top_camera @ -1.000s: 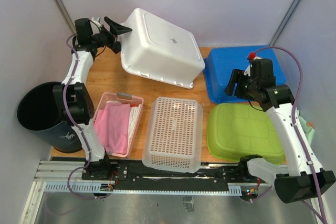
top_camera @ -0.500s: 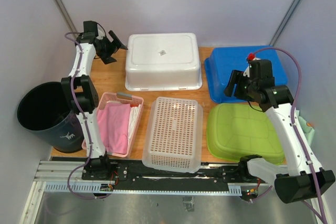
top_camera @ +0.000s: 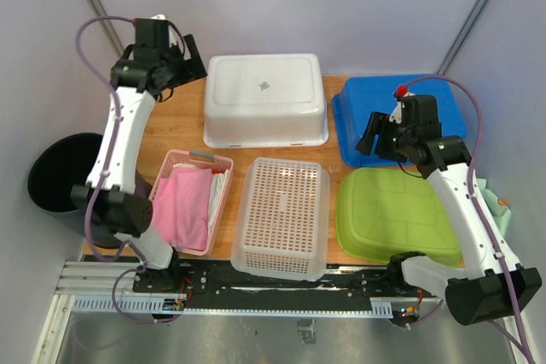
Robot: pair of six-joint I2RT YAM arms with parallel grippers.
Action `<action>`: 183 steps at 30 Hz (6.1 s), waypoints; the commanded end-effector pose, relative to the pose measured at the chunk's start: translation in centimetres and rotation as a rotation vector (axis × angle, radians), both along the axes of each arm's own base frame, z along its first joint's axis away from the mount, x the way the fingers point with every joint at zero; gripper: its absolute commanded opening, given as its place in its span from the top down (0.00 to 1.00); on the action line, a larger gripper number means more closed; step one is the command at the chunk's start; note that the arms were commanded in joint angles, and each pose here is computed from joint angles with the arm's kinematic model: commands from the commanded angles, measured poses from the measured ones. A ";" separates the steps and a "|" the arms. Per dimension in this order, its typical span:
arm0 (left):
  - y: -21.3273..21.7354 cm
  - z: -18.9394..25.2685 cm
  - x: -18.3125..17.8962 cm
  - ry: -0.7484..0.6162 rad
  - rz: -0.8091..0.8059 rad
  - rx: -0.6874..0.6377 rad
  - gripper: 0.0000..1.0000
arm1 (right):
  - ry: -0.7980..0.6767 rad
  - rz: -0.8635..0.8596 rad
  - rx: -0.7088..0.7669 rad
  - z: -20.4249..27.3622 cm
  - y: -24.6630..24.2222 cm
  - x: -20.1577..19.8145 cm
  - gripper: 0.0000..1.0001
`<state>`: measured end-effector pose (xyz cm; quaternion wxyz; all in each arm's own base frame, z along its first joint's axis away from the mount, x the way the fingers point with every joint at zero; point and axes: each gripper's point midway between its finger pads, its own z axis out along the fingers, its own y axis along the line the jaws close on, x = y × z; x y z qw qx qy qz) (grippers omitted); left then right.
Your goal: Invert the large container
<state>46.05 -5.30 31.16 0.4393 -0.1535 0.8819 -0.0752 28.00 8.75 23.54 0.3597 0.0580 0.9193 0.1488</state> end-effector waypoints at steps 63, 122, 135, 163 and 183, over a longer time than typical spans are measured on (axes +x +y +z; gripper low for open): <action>15.9 -0.1 -17.2 0.105 0.639 0.355 0.02 | -0.076 0.855 -0.390 -5.7 29.3 -8.0 0.30; 13.3 -3.4 -18.1 -0.444 0.764 -0.373 0.70 | -0.119 0.501 -0.281 -1.8 17.1 -2.6 0.30; 9.9 -8.9 -21.1 -0.178 0.592 -0.317 0.15 | -0.371 0.924 0.127 4.2 30.5 -2.0 0.29; 9.7 -11.8 -21.2 0.010 0.334 -0.067 0.56 | -0.798 0.934 0.460 5.3 46.8 16.3 0.28; 9.2 -11.1 -20.0 0.011 0.302 -0.096 0.52 | -0.637 1.220 0.698 1.5 48.1 12.9 0.28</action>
